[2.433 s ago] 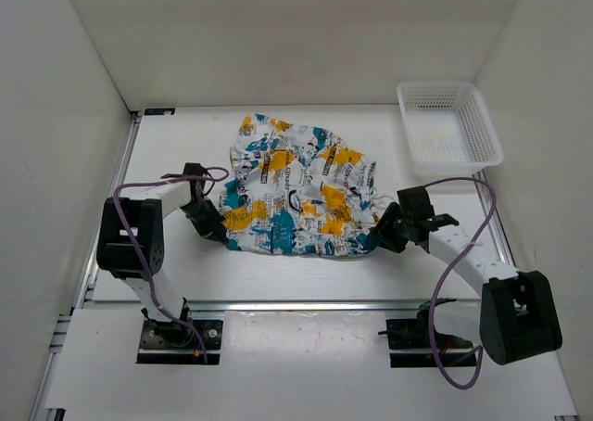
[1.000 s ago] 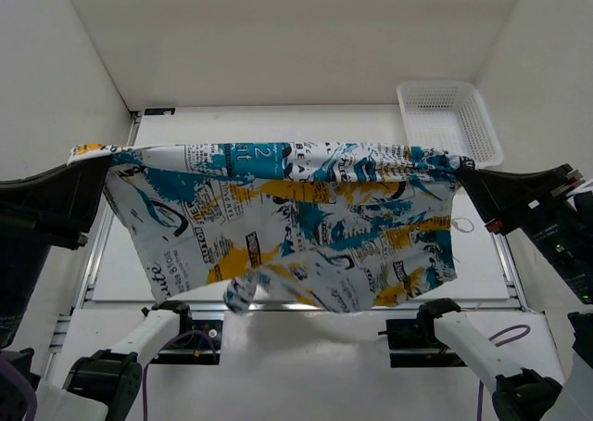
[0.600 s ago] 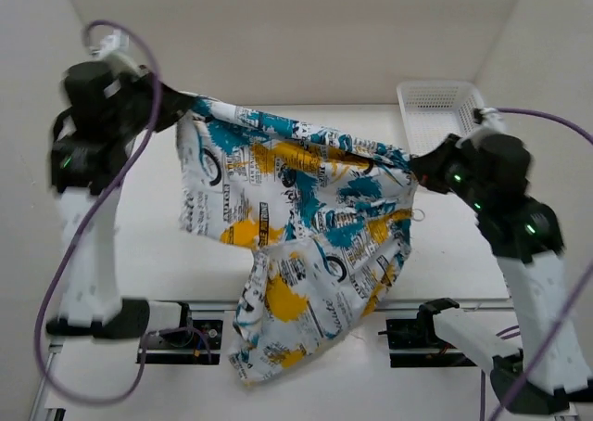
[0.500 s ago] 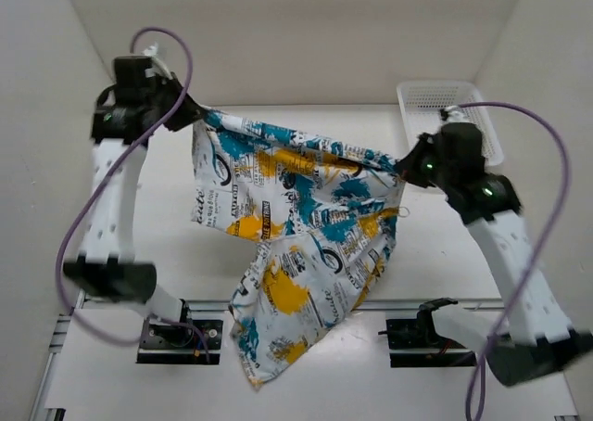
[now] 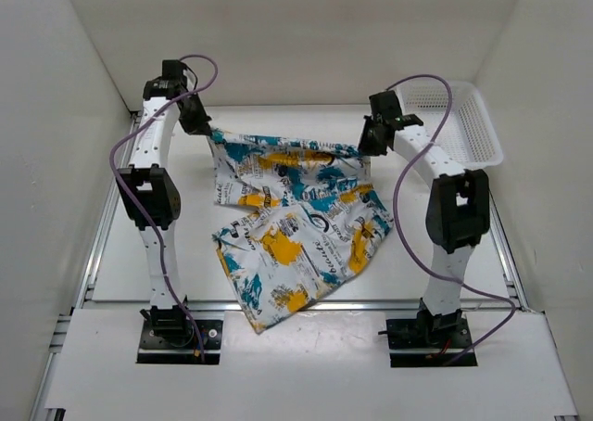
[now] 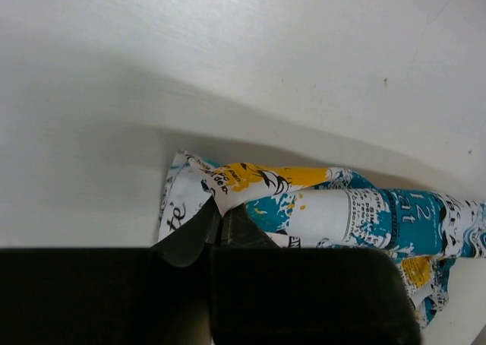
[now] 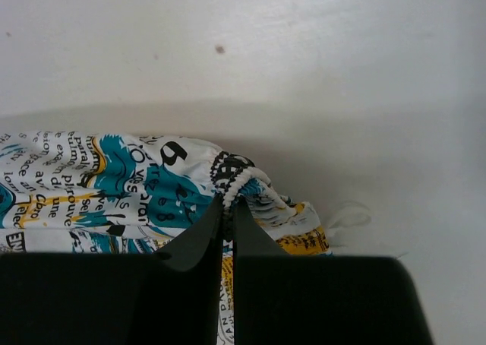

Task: Fold and stack the shorts
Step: Fold the shorts

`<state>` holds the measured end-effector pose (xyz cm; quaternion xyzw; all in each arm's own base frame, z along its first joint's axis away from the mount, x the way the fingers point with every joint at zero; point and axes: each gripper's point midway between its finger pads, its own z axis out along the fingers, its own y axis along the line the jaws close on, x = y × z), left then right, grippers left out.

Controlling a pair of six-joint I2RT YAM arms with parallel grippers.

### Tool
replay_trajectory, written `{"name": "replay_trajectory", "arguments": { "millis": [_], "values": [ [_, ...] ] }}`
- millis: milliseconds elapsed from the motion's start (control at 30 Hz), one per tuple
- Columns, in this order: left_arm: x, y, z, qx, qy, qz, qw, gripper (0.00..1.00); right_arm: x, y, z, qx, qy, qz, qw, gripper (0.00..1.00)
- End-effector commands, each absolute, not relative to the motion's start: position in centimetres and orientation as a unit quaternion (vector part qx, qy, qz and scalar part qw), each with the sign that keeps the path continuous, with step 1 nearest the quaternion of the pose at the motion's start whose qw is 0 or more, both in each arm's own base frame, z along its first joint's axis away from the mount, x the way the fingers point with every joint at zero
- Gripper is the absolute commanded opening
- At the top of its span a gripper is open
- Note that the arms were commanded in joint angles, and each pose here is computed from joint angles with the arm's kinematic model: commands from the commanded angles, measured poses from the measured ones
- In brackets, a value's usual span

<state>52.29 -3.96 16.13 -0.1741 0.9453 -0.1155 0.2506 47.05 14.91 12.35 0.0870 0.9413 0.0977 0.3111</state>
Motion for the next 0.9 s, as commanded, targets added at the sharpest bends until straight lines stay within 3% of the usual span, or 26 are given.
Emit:
{"name": "replay_trajectory", "arguments": {
  "millis": [0, 300, 400, 433, 467, 867],
  "values": [
    [55.2, 1.0, 21.9, -0.198, 0.913, -0.075, 0.349, 0.1, 50.8, 14.3, 15.0, 0.083, 0.93, 0.1, 0.345, 0.0],
    [54.9, 2.8, 25.7, -0.212, 0.892, -0.091, 0.388, 0.1, 52.6, 16.0, 15.8, 0.083, 0.925, 0.148, 0.339, 0.0],
    [51.3, 0.7, 26.8, -0.198, 0.902, -0.101, 0.37, 0.1, 51.2, 15.9, 15.8, 0.081, 0.929, 0.151, 0.328, 0.0],
    [49.0, -0.5, 29.5, -0.187, 0.898, -0.107, 0.385, 0.1, 50.9, 15.9, 15.7, 0.081, 0.93, 0.15, 0.326, 0.0],
    [47.2, -1.5, 27.2, -0.194, 0.909, -0.114, 0.35, 0.1, 50.5, 15.8, 15.8, 0.081, 0.93, 0.15, 0.325, 0.0],
    [27.6, -12.6, 25.9, -0.116, 0.924, -0.218, 0.291, 0.1, 42.6, 13.7, 19.0, 0.078, 0.932, 0.164, 0.313, 0.0]
  ]
}}
